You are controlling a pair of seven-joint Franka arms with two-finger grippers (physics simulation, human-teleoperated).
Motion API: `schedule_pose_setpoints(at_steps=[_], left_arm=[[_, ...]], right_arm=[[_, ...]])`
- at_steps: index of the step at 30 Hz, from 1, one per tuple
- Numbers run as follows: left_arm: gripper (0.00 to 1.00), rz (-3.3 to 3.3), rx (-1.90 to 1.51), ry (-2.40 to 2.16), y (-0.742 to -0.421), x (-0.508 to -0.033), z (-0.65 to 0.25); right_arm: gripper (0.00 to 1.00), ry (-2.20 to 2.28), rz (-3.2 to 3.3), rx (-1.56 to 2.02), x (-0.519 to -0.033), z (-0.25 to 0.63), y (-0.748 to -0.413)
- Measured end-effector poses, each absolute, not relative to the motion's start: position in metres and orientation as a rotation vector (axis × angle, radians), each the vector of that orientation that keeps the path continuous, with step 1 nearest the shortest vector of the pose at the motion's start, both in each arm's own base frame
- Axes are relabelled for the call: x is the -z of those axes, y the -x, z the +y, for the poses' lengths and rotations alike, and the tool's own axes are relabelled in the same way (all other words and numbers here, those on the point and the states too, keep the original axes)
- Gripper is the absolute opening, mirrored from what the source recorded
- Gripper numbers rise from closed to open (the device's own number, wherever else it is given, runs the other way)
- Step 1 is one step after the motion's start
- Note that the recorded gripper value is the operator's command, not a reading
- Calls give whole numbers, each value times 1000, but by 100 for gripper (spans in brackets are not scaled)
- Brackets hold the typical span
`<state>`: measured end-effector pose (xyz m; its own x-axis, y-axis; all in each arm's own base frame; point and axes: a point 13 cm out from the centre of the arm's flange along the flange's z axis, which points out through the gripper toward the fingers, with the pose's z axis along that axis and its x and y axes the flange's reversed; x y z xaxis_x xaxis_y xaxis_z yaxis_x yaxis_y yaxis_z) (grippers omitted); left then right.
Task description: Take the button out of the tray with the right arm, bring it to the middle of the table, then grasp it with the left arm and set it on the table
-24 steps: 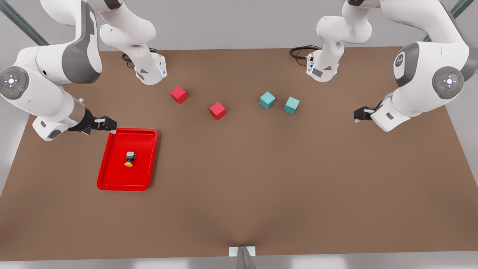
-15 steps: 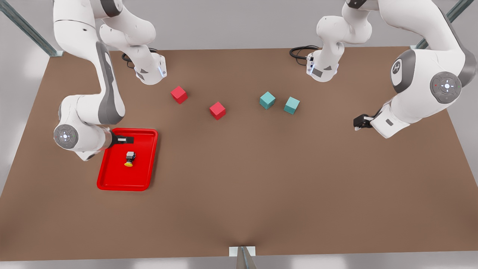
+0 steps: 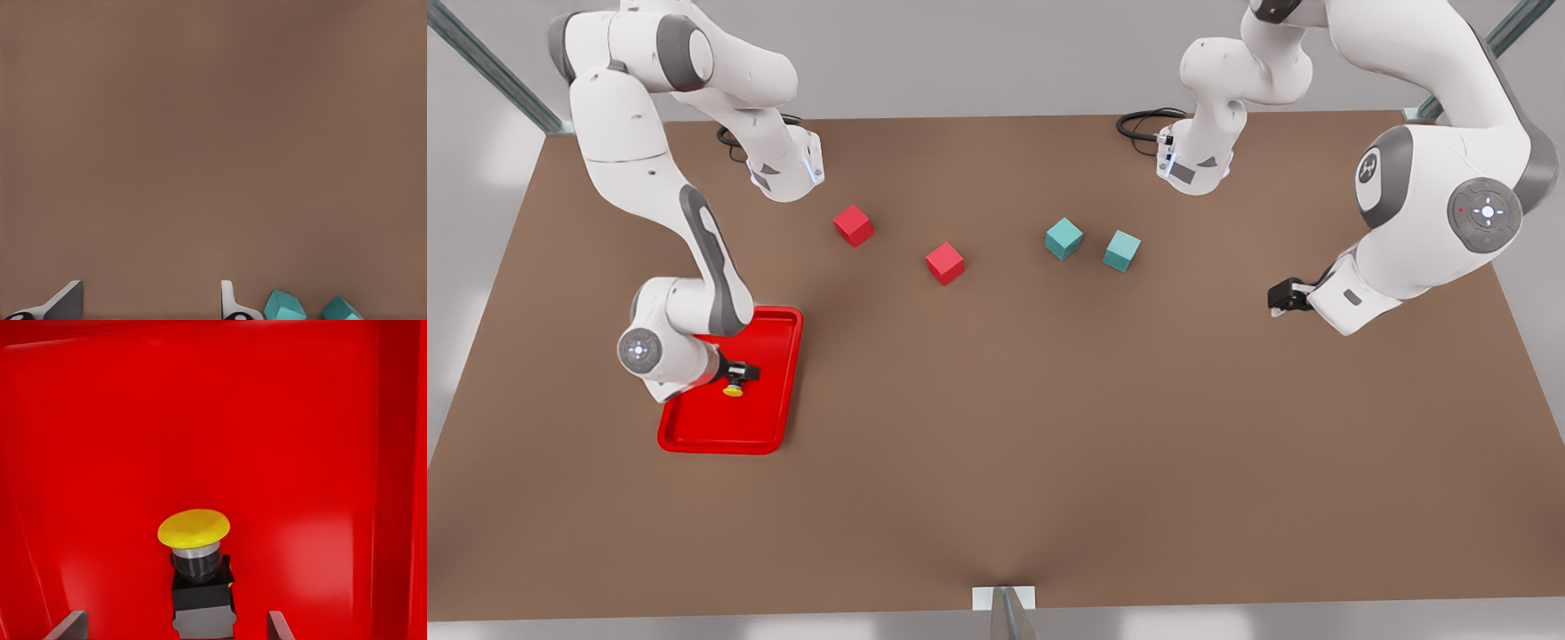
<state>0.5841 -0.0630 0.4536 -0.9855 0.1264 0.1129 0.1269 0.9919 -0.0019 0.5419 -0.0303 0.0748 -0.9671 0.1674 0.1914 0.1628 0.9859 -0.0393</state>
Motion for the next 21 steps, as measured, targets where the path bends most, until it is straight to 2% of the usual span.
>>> schedule_pose_setpoints(at_steps=[7, 11, 21], left_arm=[[100, -3021, 8, 195, -584, -453, -63], [100, -3020, 8, 195, -584, -453, -63], [100, -3018, 8, 197, -584, -453, -63]], right_arm=[[100, 261, -2956, -34, -51, -35, -545], [100, 258, -2943, -33, -43, -34, -535], [100, 195, -2950, -20, -40, -41, -533]])
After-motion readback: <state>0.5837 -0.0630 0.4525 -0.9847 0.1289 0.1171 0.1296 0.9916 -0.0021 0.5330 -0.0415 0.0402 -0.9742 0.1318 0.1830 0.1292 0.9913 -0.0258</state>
